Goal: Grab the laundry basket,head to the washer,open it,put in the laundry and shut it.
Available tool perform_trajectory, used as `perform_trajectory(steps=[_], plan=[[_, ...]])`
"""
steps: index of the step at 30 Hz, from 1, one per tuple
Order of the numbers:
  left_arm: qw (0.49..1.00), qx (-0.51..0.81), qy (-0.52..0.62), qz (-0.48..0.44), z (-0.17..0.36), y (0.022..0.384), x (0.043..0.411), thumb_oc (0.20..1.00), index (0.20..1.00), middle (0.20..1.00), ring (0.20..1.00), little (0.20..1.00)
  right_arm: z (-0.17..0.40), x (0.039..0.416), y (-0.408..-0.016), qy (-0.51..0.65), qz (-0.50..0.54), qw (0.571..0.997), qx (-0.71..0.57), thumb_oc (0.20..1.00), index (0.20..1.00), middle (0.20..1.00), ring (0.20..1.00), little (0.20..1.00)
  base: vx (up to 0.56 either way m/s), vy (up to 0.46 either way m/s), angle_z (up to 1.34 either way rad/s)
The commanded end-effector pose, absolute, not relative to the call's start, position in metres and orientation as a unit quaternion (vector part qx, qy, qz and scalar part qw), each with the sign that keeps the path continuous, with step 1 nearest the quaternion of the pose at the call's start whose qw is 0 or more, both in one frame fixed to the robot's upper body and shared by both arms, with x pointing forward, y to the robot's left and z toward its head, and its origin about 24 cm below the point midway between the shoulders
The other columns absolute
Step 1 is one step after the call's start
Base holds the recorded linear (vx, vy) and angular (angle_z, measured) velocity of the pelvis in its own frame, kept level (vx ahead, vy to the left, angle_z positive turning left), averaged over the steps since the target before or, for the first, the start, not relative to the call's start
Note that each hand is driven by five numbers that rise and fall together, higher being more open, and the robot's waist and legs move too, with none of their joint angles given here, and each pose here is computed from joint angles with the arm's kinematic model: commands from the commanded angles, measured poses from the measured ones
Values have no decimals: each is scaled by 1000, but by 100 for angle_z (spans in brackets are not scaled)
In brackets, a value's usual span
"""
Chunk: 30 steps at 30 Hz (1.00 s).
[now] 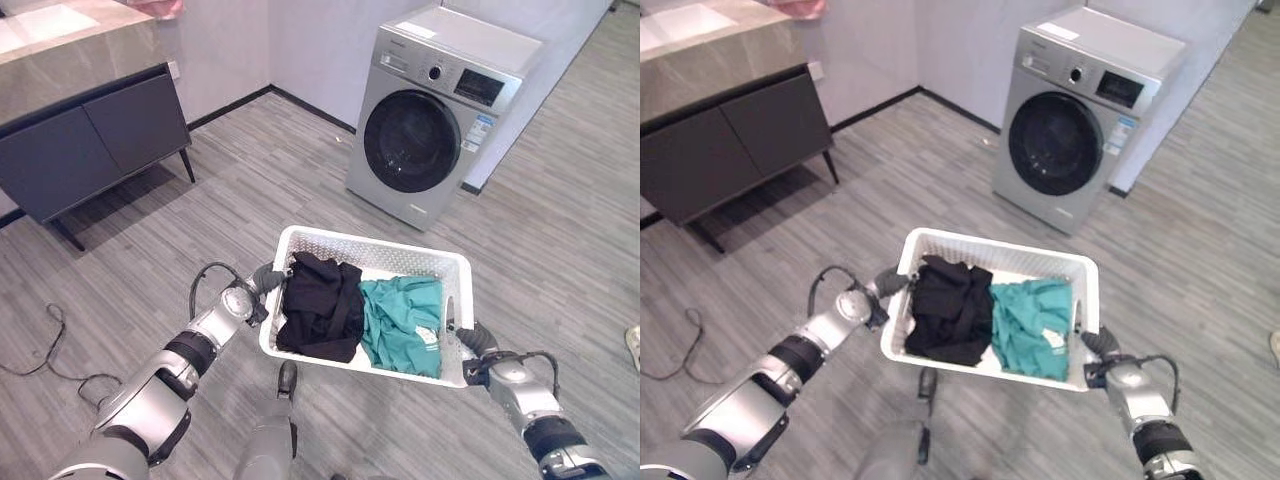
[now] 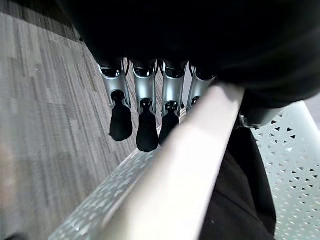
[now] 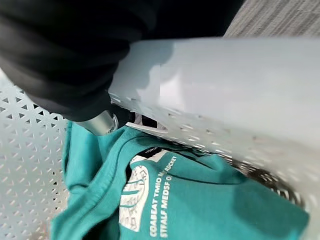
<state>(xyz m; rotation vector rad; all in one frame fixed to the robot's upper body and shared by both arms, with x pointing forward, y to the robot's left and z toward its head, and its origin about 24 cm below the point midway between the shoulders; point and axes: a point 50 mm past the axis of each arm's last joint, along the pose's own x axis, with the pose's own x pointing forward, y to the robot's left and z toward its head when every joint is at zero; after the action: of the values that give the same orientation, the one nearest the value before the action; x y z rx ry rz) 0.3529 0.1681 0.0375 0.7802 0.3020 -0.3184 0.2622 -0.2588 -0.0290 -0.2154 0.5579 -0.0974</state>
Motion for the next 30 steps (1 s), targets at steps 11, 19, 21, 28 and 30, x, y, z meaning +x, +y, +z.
perform_trajectory(steps=[11, 19, 21, 28, 30], plan=[[916, 389, 82, -50, 94, 217, 374, 200, 200, 200, 200, 200, 8, 283, -287, 193, -77, 973, -100, 200, 200, 200, 200, 200, 276, 125, -33], [915, 393, 77, -55, 93, 216, 373, 200, 200, 200, 200, 200, 9, 266, -308, 191, -109, 971, -97, 200, 200, 200, 200, 200, 202, -131, -6], [914, 397, 67, -58, 97, 212, 376, 200, 200, 200, 200, 200, 6, 259, -313, 193, -117, 970, -91, 200, 200, 200, 200, 200, 132, -201, 5], [916, 392, 54, -61, 99, 208, 376, 200, 200, 200, 200, 200, 7, 245, -322, 185, -134, 970, -88, 200, 200, 200, 200, 200, 116, -156, -5], [919, 386, 53, -61, 99, 206, 376, 200, 200, 200, 200, 200, 9, 245, -322, 178, -136, 971, -88, 200, 200, 200, 200, 200, 26, -78, -22]])
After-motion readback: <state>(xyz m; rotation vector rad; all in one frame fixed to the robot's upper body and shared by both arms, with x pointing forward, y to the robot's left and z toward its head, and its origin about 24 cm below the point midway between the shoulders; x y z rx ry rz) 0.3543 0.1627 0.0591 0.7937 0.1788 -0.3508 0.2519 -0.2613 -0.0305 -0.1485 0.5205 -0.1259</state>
